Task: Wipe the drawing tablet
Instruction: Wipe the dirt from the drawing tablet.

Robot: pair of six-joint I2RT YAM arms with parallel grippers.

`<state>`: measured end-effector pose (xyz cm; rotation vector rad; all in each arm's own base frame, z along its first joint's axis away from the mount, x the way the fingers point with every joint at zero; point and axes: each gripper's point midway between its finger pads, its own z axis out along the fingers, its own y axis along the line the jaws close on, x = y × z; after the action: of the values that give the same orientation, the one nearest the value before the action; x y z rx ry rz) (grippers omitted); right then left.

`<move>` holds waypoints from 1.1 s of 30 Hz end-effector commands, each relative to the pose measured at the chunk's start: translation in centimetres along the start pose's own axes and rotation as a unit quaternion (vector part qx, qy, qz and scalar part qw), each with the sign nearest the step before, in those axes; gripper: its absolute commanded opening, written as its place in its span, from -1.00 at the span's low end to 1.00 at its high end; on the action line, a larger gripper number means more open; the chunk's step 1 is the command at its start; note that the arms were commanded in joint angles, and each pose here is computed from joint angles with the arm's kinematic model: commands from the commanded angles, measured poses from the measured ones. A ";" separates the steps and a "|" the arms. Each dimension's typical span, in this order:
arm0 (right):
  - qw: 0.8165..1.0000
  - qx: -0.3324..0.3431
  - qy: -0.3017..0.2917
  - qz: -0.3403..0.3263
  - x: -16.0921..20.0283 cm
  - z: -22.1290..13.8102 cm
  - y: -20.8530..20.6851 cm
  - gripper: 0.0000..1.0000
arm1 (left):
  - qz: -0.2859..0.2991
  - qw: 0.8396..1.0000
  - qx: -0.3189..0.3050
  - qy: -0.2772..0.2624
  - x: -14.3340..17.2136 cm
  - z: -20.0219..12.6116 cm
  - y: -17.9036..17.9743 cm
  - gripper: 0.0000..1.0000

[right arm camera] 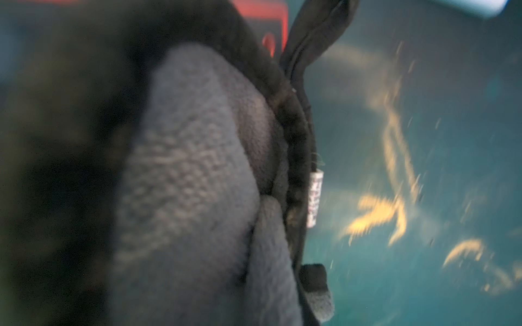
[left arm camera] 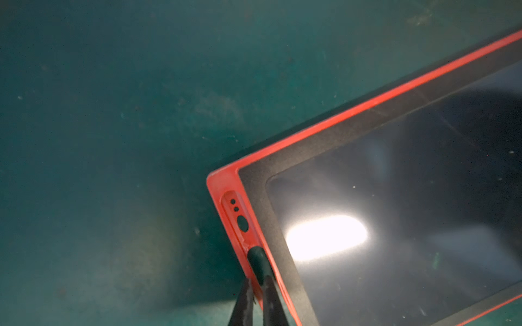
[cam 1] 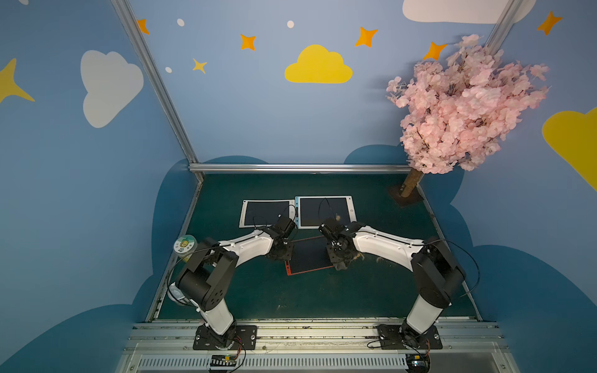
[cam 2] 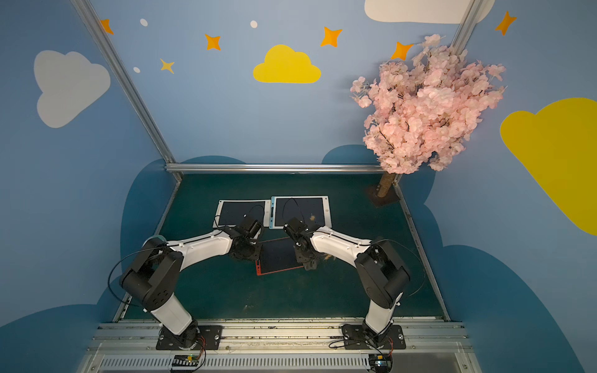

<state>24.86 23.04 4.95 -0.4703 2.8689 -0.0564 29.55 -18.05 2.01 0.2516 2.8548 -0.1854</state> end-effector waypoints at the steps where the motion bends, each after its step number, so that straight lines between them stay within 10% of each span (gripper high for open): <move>1: 0.999 0.004 0.032 0.011 2.4 -0.1 -0.4 -1.00 | -0.001 1.000 0.003 0.015 1.1 0.0 0.0 -0.80; 21: 1.000 0.006 0.004 0.014 -8.8 1.9 -0.1 -1.00 | 0.001 1.000 0.002 0.023 1.4 0.2 0.0 -0.83; 33: 0.996 -0.085 0.031 -0.011 -7.1 2.7 6.9 -1.00 | 0.004 1.000 0.006 0.023 1.4 0.1 -0.3 -0.83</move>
<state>33.16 28.25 5.12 -0.4496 2.8805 0.0339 29.53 -18.06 2.04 0.2535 2.8537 -0.1850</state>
